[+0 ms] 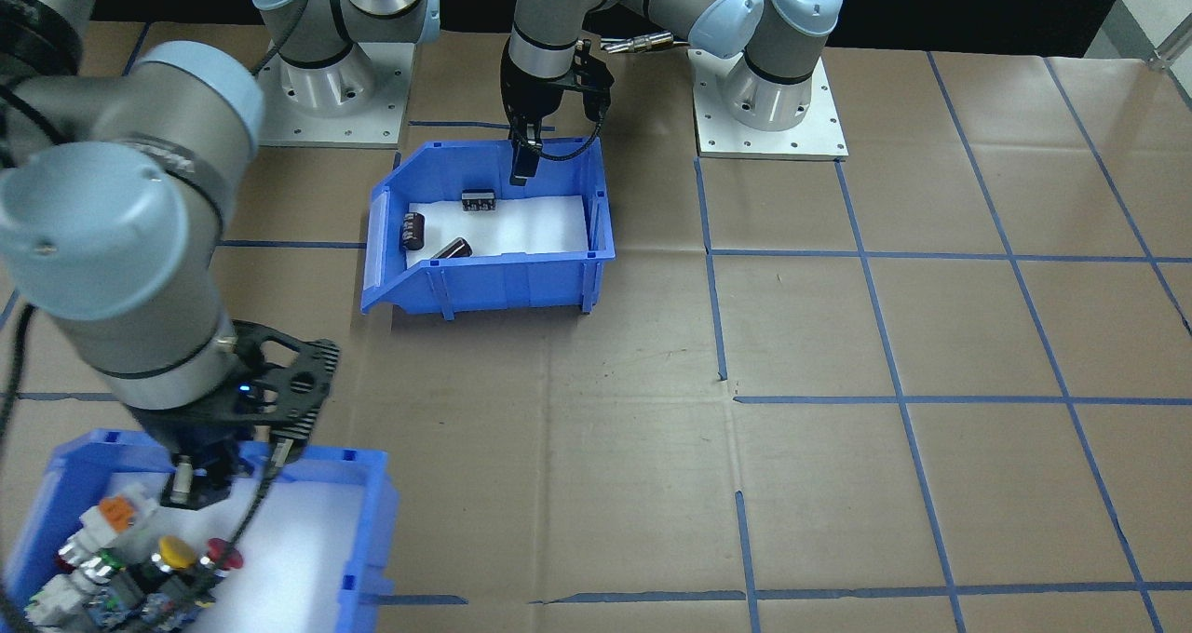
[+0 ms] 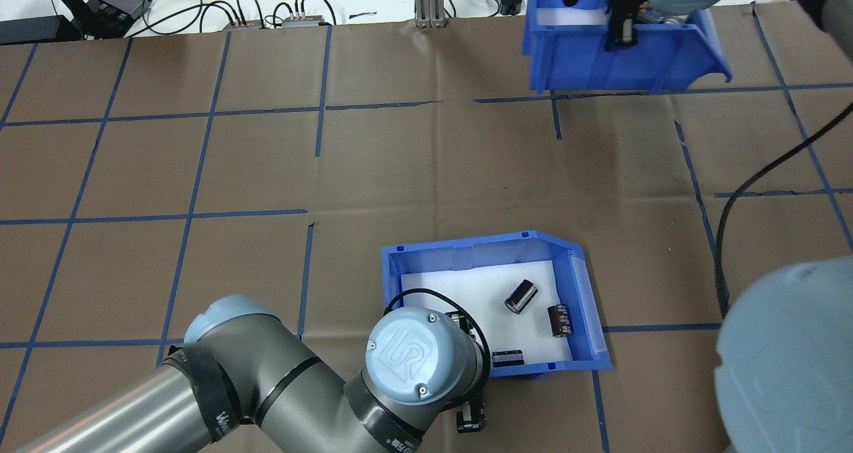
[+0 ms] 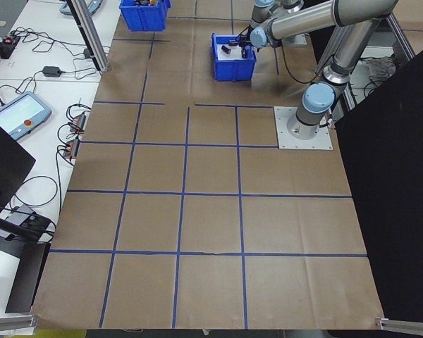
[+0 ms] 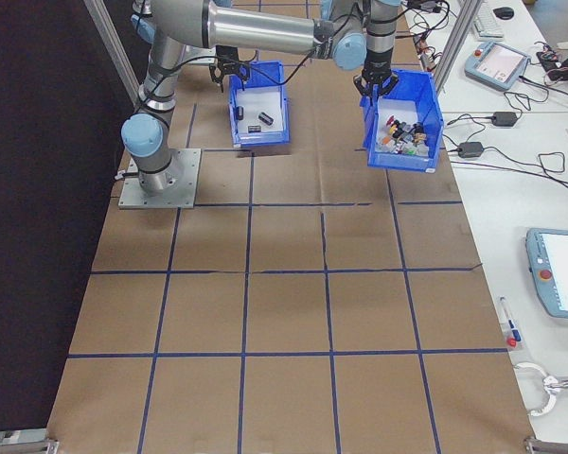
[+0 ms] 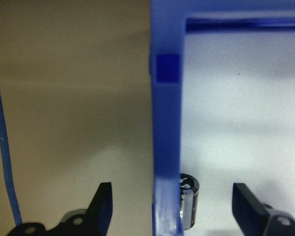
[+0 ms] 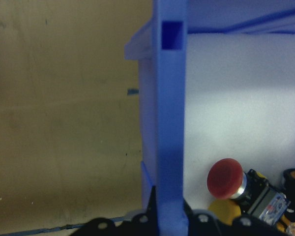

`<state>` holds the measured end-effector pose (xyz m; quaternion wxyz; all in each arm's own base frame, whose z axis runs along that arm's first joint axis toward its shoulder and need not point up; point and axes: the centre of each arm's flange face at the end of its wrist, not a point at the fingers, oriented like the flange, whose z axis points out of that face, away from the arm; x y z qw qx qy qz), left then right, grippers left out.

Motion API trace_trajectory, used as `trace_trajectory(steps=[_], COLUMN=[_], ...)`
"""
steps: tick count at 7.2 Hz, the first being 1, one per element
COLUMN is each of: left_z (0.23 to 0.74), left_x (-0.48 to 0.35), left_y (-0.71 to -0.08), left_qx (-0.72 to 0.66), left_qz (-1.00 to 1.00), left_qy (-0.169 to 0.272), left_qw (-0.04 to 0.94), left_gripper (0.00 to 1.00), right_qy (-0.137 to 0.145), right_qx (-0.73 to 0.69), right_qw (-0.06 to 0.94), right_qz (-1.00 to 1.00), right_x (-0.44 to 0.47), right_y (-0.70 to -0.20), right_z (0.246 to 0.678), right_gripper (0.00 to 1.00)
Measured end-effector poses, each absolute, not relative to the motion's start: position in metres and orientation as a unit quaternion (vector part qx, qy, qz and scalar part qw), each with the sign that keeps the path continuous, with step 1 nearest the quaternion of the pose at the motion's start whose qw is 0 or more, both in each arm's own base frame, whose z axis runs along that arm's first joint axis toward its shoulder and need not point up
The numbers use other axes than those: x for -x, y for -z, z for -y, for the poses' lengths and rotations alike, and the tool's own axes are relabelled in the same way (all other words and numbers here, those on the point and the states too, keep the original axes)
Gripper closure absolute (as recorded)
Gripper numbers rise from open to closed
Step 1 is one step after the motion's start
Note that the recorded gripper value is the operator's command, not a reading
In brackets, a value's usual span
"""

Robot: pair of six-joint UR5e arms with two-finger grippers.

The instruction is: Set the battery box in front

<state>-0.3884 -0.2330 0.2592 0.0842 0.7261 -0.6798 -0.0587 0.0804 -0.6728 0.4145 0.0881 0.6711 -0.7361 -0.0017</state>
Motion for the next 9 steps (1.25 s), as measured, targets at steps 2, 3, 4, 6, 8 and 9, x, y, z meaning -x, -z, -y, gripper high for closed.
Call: trace_trajectory(steps=[2,3,4,6,8,9], left_z=[0.234,0.235,0.236,0.245,0.276,0.302], left_x=[0.392,0.393,0.391,0.379,0.347,0.320], left_y=[-0.261,-0.264,-0.269,-0.282,-0.299,-0.307], left_qx=[-0.723,-0.721,-0.719,-0.707,-0.698,-0.699], left_qz=[0.681,0.682,0.683,0.694,0.699,0.697], left_qy=[0.058,0.057,0.045,-0.016,-0.052,-0.064], left_qw=[0.099,0.110,0.119,0.132,0.143,0.147], left_gripper=[1.00,1.00,1.00,1.00,1.00,1.00], right_qy=[0.001,-0.006,-0.016,-0.032,-0.034,-0.033], right_qx=[-0.685,-0.694,-0.701,-0.715,-0.723,-0.724], right_qw=[0.091,0.093,0.097,0.100,0.108,0.110], right_qz=[0.723,0.714,0.707,0.691,0.681,0.680], right_x=[0.010,0.038,0.058,0.076,0.071,0.070], right_y=[-0.415,-0.403,-0.388,-0.356,-0.353,-0.354], right_z=[0.633,0.607,0.578,0.509,0.465,0.458], right_gripper=[1.00,1.00,1.00,1.00,1.00,1.00])
